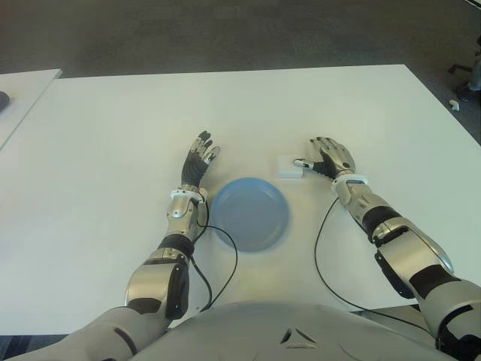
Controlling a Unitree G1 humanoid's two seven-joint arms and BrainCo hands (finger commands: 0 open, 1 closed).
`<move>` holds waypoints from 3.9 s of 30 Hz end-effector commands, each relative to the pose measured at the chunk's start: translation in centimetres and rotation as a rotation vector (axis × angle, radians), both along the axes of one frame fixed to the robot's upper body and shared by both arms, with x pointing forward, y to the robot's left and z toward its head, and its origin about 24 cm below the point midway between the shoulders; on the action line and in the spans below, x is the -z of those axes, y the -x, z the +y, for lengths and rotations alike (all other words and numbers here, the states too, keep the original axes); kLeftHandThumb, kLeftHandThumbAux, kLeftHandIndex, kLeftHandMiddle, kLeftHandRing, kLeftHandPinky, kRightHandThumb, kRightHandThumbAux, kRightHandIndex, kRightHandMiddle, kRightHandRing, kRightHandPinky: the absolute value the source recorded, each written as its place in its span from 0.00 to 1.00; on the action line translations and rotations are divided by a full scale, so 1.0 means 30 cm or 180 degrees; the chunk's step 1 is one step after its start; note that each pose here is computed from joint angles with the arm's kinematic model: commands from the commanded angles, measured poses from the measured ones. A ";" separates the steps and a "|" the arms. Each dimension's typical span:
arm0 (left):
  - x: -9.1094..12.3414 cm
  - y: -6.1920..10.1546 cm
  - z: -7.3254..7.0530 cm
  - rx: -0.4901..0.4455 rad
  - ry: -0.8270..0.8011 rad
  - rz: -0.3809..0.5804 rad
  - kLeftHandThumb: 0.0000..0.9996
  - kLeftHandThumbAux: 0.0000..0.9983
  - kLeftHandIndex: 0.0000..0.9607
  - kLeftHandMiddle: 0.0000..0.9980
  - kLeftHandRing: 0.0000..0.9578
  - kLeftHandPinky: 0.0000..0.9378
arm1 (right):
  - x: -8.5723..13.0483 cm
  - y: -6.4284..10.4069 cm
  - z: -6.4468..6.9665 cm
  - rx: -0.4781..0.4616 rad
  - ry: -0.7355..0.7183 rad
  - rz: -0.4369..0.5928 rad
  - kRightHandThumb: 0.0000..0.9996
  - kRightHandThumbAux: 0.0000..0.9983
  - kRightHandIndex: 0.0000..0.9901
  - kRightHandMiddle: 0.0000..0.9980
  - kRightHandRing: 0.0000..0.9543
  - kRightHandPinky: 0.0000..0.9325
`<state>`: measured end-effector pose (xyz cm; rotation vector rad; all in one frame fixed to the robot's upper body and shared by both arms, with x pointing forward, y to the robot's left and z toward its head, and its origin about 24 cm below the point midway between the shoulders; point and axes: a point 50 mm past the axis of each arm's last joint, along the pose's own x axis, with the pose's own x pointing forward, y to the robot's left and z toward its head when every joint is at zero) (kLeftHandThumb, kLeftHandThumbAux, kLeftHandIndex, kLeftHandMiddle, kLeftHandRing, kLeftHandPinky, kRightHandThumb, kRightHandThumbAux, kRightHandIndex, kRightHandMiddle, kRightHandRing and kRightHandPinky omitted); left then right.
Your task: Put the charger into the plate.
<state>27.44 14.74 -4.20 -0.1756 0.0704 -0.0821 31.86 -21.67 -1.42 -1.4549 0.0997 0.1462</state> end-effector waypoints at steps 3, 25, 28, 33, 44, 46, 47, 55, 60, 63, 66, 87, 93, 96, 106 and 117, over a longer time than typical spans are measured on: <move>0.207 0.208 -0.001 -0.0022 0.0190 0.1130 0.15 0.60 0.00 0.01 0.05 0.14 | 0.085 0.088 -0.048 0.0106 0.0080 0.0366 0.36 0.16 0.00 0.00 0.00 0.00; 0.206 0.205 0.009 0.0009 0.0066 0.1136 0.12 0.61 0.00 0.00 0.03 0.11 | 0.061 0.094 -0.063 0.0024 0.0051 0.0244 0.35 0.15 0.00 0.00 0.00 0.00; 0.206 0.205 0.009 0.0013 0.0073 0.1134 0.13 0.61 0.00 0.00 0.03 0.11 | 0.055 0.093 -0.066 0.0017 0.0052 0.0230 0.36 0.15 0.00 0.00 0.00 0.00; 0.205 0.206 0.010 0.0017 0.0086 0.1132 0.14 0.60 0.00 0.00 0.03 0.11 | 0.050 0.092 -0.067 0.0010 0.0053 0.0222 0.36 0.15 0.00 0.00 0.00 0.00; 0.209 0.211 0.013 0.0023 0.0088 0.1159 0.12 0.61 0.00 0.00 0.04 0.11 | 0.014 0.091 -0.061 -0.0042 -0.0042 -0.0073 0.34 0.16 0.00 0.00 0.00 0.00; 0.210 0.212 0.013 0.0030 0.0082 0.1160 0.11 0.61 0.00 0.00 0.04 0.11 | 0.004 0.091 -0.060 -0.0050 -0.0079 -0.0169 0.33 0.16 0.00 0.00 0.00 0.00; 0.210 0.213 0.012 0.0041 0.0079 0.1156 0.11 0.61 0.00 0.00 0.04 0.11 | -0.003 0.091 -0.059 -0.0051 -0.0107 -0.0244 0.33 0.16 0.00 0.00 0.00 0.00; 0.210 0.218 0.011 0.0081 0.0069 0.1138 0.10 0.61 0.00 0.00 0.04 0.12 | -0.087 0.084 -0.046 -0.0116 -0.0262 -0.0871 0.31 0.14 0.00 0.00 0.00 0.00; 0.212 0.218 0.009 0.0086 0.0044 0.1150 0.10 0.60 0.01 0.01 0.05 0.13 | -0.146 0.084 -0.025 -0.0158 -0.0266 -0.1161 0.29 0.12 0.00 0.00 0.00 0.00; 0.214 0.220 0.008 0.0090 0.0029 0.1167 0.11 0.60 0.02 0.03 0.06 0.14 | -0.163 0.090 -0.018 -0.0148 -0.0248 -0.1256 0.29 0.11 0.00 0.00 0.00 0.00; 0.215 0.221 0.007 0.0095 0.0021 0.1179 0.11 0.59 0.04 0.04 0.08 0.16 | -0.166 0.095 -0.016 -0.0132 -0.0233 -0.1269 0.29 0.10 0.00 0.00 0.00 0.00; 0.217 0.227 0.003 0.0215 -0.0109 0.1186 0.05 0.59 0.08 0.07 0.08 0.14 | -0.168 0.109 0.007 -0.0215 -0.0359 -0.0990 0.31 0.10 0.00 0.00 0.00 0.00; 0.218 0.227 0.003 0.0202 -0.0078 0.1192 0.04 0.58 0.08 0.06 0.07 0.14 | -0.158 0.136 0.045 -0.0429 -0.0406 -0.0848 0.32 0.10 0.00 0.00 0.00 0.00; 0.218 0.227 0.002 0.0194 -0.0061 0.1192 0.04 0.57 0.09 0.07 0.08 0.15 | -0.151 0.151 0.062 -0.0573 -0.0411 -0.0705 0.32 0.10 0.00 0.00 0.00 0.00; 0.217 0.225 -0.002 0.0161 -0.0023 0.1186 0.05 0.56 0.10 0.07 0.08 0.17 | -0.064 0.183 0.071 -0.0801 -0.0394 -0.0260 0.30 0.09 0.00 0.00 0.00 0.00; 0.218 0.226 -0.004 0.0172 0.0008 0.1200 0.04 0.58 0.08 0.06 0.07 0.14 | -0.006 0.184 0.081 -0.0958 -0.0313 -0.0003 0.30 0.08 0.00 0.00 0.00 0.00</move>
